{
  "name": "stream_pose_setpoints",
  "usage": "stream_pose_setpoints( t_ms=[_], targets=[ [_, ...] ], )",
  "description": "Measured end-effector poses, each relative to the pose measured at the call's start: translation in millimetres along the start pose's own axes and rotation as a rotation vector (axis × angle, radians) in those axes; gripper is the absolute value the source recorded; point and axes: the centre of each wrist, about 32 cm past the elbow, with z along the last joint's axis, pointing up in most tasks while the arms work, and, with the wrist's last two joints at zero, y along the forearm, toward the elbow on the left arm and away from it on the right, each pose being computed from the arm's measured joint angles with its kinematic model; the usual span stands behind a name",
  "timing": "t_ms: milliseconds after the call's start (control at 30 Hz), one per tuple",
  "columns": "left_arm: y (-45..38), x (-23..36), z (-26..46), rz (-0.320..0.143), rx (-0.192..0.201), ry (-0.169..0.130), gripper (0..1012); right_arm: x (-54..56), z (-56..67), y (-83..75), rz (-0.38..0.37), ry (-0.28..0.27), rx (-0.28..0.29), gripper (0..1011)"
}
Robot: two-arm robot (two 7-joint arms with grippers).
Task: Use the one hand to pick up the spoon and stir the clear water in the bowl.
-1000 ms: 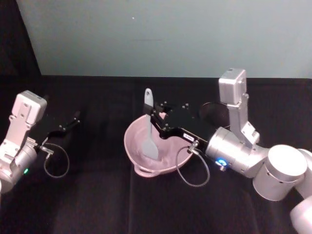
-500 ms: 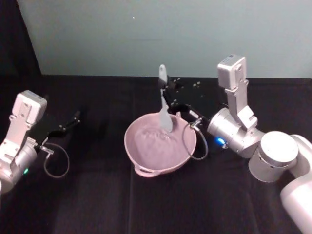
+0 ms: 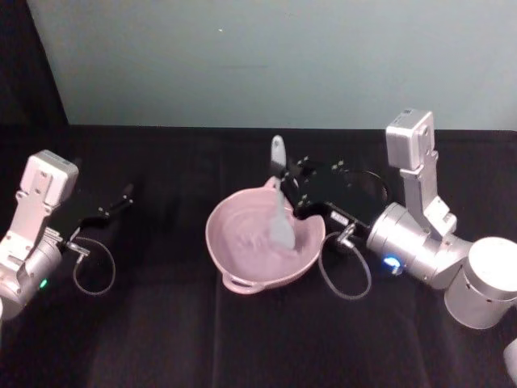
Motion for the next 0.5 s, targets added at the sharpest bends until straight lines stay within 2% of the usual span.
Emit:
stream_pose_setpoints(
  t_ms=[133, 300, 467, 500],
  targets=[
    [0.0, 0.0, 0.0, 0.000, 0.000, 0.000, 1011, -11.8, -0.2, 1.8, 0.042, 0.030, -0.001, 120],
    [0.0, 0.0, 0.0, 0.000, 0.000, 0.000, 1011, -22.6, 0.1, 15.7, 0.071, 0.056, 0.020, 119],
    [0.0, 0.0, 0.0, 0.000, 0.000, 0.000, 1011, -23.6, -4.6, 35.3, 0.048, 0.058, 0.042, 119],
    [0.0, 0.0, 0.0, 0.000, 0.000, 0.000, 1011, -23.6, -4.6, 35.3, 0.048, 0.058, 0.042, 119]
  ],
)
